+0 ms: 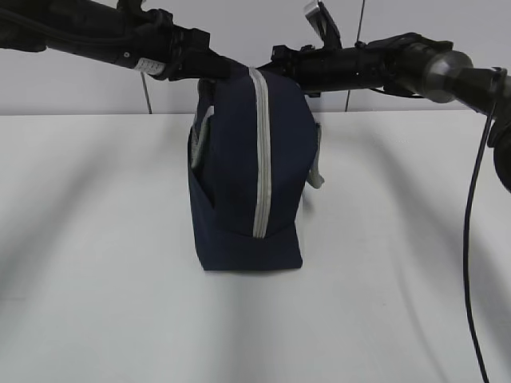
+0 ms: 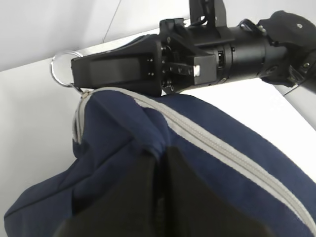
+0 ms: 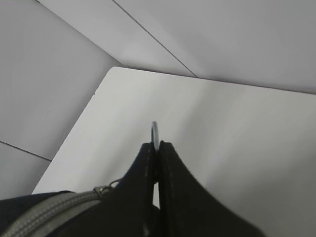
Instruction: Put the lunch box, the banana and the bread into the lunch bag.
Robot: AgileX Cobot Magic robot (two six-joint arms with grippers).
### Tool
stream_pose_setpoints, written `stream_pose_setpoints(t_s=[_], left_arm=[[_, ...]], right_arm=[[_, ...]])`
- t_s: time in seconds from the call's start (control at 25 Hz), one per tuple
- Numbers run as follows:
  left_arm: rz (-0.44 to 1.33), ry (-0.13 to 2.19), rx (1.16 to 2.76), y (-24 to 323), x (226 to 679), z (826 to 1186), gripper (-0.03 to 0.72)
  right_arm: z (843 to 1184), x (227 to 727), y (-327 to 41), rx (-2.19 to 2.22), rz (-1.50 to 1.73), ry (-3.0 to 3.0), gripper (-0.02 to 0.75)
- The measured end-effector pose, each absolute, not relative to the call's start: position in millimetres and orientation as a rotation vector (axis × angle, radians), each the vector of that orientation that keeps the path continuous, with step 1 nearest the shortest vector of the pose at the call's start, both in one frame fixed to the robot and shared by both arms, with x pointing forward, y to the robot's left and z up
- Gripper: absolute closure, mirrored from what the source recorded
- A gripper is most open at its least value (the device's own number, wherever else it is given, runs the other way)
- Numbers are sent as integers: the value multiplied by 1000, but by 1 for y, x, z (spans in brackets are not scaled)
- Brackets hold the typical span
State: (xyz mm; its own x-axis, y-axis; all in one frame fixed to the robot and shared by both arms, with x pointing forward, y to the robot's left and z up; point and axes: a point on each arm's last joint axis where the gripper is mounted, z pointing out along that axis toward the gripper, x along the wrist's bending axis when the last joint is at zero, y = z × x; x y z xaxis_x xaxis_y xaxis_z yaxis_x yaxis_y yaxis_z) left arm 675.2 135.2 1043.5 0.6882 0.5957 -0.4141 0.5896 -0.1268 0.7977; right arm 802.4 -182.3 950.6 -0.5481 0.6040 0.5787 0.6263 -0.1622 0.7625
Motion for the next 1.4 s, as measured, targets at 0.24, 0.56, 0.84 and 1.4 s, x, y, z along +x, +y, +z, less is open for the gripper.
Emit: stream_pose_setpoints(t_s=[0.24,0.56,0.84,1.4], left_arm=[[7,943,1793,135,675,1043,671],[-3,935,1795,135,675,1043,671],[-9,925,1790,135,673,1046,671],[-2,883,1813,134,672,1046,671]], right_arm=[[952,803,-182,-1482,-1865,-2022,754],[969,806,-192,-1451,-1883,-2017,754],[981,805,-208,-1450,-1856,-1957,754],[960,807,-209,-1456,-1819,-1904,754]])
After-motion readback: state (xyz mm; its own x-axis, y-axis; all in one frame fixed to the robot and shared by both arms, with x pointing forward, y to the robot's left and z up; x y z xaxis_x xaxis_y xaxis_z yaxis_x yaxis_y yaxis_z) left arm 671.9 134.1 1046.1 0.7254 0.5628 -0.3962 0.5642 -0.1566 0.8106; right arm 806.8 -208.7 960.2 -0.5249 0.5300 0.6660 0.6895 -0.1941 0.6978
